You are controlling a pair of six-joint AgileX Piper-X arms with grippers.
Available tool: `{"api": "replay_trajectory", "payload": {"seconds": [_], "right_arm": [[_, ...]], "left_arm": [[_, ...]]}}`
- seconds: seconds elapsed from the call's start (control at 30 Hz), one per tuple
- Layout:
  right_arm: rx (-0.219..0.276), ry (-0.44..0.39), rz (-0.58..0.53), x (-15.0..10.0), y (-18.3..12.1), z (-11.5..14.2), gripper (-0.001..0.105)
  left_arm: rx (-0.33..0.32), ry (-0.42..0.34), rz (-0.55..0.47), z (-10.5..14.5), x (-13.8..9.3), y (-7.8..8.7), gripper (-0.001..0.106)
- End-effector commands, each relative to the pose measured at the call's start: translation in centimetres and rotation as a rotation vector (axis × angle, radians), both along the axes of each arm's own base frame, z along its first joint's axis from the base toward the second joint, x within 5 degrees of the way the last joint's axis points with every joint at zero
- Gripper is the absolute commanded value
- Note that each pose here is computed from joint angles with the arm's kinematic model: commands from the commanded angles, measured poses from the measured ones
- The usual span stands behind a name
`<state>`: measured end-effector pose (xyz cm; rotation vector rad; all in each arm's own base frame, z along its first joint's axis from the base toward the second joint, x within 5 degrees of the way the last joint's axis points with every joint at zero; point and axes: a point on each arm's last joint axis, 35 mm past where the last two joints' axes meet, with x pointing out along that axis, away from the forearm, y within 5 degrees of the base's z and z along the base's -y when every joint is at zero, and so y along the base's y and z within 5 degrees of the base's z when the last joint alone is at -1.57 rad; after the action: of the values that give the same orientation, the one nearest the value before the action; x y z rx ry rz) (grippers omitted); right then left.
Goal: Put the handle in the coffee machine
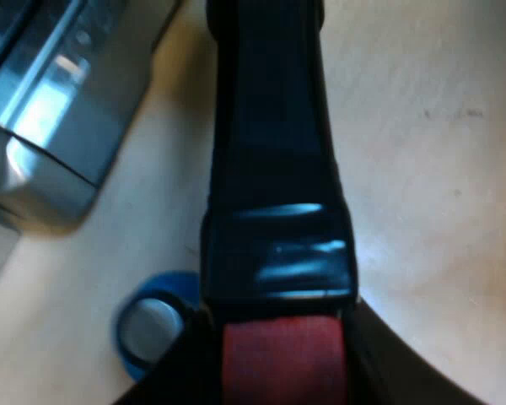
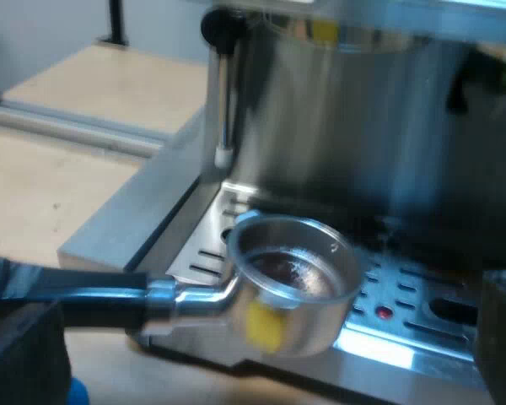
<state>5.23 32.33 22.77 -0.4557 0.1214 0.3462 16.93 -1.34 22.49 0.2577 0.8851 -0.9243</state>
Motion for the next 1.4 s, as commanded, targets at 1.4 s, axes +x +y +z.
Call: {"api": "replay_trajectory", "payload": {"seconds": [1.4], "right_arm": [[0.094, -0.062, -0.137, 6.2, 1.9, -3.0, 0.104]], "left_arm": [[-0.146, -0.079, -0.152, 0.2, 10.8, 2.5, 0.000]]}}
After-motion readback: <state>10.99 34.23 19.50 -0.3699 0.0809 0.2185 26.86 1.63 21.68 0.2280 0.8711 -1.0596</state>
